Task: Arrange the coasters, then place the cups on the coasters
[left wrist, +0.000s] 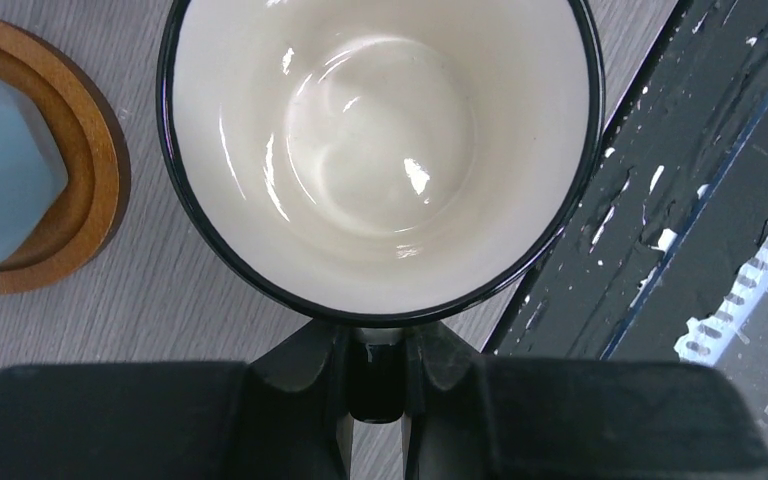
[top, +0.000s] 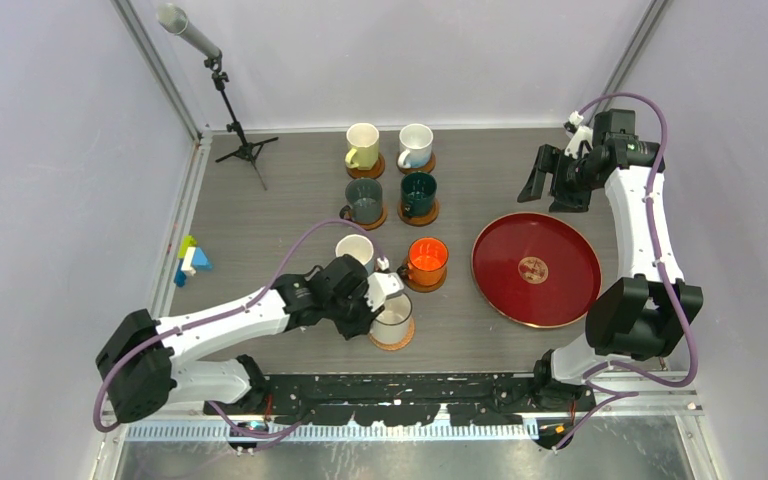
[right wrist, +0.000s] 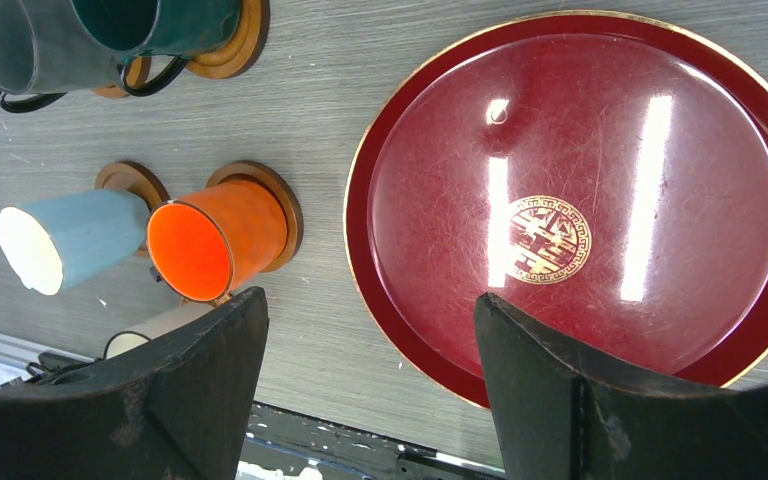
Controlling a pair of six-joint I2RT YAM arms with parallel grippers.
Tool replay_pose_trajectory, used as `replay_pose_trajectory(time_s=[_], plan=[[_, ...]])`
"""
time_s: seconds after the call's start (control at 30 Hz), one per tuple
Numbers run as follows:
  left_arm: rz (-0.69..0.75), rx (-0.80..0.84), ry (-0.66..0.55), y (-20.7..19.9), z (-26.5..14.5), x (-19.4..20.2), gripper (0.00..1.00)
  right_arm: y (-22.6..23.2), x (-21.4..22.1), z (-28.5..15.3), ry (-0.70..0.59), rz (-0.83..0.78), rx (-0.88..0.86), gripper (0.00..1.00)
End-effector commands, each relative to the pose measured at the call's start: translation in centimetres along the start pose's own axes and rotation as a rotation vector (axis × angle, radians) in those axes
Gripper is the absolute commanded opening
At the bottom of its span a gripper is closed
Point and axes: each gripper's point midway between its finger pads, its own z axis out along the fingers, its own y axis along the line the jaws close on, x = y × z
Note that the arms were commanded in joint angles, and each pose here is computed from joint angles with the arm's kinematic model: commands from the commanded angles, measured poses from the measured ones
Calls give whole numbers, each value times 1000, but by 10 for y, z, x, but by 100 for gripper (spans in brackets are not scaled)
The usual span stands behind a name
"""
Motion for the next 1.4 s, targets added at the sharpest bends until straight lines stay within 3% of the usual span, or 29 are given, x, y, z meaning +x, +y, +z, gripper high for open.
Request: replay_pose_trajectory(time_s=[0.0, 0.1, 0.2, 0.57, 0.7, 0.87, 1.13, 1.37], plan=[[33, -7, -118, 1, 0, -41, 4, 8, -7, -11, -43, -21, -10, 80], [39, 0, -115, -1, 0, -39, 16, 9, -7, -12, -43, -23, -12, 80], [52, 4, -106, -3, -3, -36, 36, 9, -8, -13, -40, -22, -15, 80], [141, 18, -63, -10, -28, -23, 55, 10, -8, -12, -31, -28, -19, 80], [210, -39, -97, -1, -55, -36, 56, 10, -7, -12, -26, -32, -24, 80], [249, -117, -148, 17, -80, -51, 51, 10, -4, -11, -18, -39, -29, 80], [253, -182, -67, 38, -57, -50, 32, 11, -2, -10, -17, -45, -37, 80], [232, -139, 2, 37, -32, -38, 31, 6, 4, -12, -7, -62, -13, 80]])
